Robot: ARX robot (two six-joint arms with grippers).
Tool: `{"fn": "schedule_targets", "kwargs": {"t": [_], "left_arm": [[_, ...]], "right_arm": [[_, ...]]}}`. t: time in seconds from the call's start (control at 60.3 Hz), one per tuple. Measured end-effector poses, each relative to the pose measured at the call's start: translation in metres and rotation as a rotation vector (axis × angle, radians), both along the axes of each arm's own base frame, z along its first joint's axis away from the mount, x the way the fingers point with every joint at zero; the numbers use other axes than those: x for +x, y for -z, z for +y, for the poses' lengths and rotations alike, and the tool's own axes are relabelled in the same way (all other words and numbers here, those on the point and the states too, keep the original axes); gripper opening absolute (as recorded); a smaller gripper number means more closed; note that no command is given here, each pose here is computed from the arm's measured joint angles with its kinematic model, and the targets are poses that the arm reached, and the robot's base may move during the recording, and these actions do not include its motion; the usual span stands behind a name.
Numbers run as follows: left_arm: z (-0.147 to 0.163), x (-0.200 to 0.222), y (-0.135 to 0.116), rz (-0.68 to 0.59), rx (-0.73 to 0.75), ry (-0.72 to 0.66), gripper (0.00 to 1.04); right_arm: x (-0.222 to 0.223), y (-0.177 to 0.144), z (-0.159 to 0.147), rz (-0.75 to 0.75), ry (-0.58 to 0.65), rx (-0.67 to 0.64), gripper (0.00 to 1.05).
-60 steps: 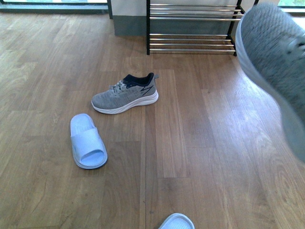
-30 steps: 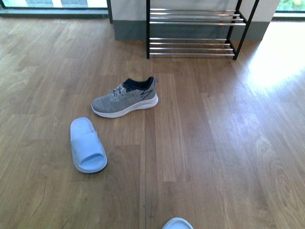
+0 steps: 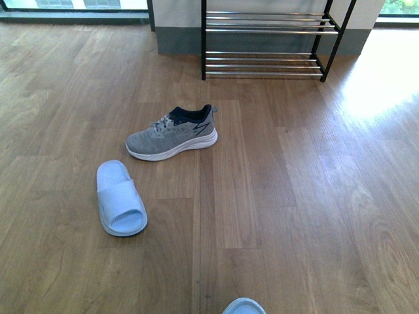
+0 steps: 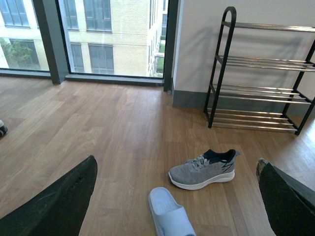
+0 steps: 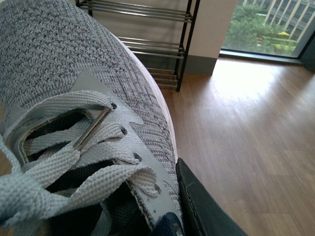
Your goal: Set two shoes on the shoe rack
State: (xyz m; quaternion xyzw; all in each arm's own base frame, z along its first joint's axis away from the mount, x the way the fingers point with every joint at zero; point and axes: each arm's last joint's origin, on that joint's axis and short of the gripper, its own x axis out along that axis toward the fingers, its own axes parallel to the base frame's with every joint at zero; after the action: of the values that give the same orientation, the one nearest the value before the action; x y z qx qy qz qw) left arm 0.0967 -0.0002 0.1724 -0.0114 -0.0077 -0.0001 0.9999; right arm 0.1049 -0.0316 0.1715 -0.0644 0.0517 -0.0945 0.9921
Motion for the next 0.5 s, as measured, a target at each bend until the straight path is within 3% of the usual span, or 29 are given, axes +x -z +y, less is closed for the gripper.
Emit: {"fn": "schedule_targets", "kwargs": {"t": [0.497], "left_arm": [[0.0000,0.0000,0.0000,0.000,0.000,-0.001,0.95]], "right_arm": [[0.0000,-0.0002,0.0003,-0.001,-0.008,0.000,0.01]]}}
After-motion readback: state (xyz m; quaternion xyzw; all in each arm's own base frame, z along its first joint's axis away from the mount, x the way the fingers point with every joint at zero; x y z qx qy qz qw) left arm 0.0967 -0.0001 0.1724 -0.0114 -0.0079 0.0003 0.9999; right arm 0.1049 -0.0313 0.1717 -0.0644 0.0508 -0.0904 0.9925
